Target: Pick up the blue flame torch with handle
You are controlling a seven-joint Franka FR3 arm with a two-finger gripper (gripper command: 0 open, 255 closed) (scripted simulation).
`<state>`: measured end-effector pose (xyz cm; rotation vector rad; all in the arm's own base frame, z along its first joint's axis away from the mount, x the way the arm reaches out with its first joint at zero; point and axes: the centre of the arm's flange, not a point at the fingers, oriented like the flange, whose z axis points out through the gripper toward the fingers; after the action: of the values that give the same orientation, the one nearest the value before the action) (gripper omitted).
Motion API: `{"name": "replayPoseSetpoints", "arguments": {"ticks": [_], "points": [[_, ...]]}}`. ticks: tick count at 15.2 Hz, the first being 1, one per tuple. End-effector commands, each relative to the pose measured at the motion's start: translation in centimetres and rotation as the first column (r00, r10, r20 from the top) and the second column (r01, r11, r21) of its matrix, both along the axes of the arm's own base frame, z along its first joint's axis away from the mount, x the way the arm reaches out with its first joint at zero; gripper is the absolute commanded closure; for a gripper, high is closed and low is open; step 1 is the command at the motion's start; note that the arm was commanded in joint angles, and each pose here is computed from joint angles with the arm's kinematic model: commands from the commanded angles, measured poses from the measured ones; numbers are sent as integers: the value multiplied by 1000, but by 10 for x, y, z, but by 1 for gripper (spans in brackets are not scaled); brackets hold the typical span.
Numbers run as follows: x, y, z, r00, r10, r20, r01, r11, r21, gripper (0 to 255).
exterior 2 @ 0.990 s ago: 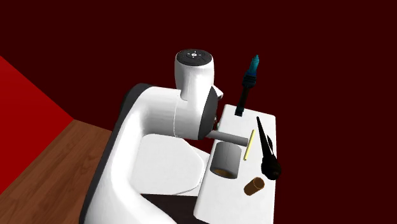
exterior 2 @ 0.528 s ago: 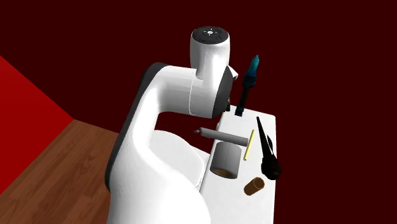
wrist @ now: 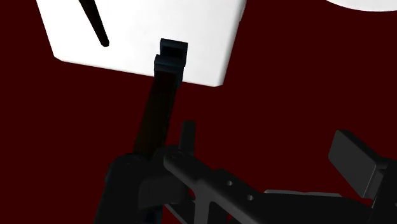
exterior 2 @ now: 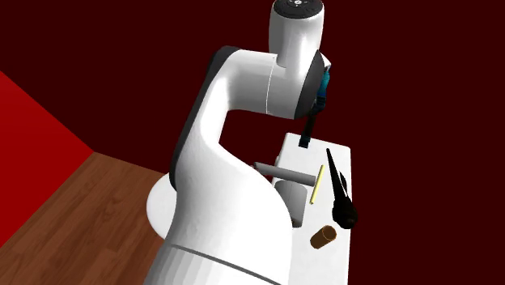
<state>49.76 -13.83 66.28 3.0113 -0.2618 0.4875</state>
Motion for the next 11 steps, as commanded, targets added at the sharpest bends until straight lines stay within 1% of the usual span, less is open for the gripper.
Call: {"name": "replayPoseSetpoints", "arguments": {"ticks": [1, 6, 11], "points": [[11, -13, 11, 999, -25, 34, 25, 1000, -12, 0], [34, -47, 44, 990, -83, 115, 88, 995, -36, 0], [53, -81, 81, 970, -139, 197, 152, 987, -54, 0]]}}
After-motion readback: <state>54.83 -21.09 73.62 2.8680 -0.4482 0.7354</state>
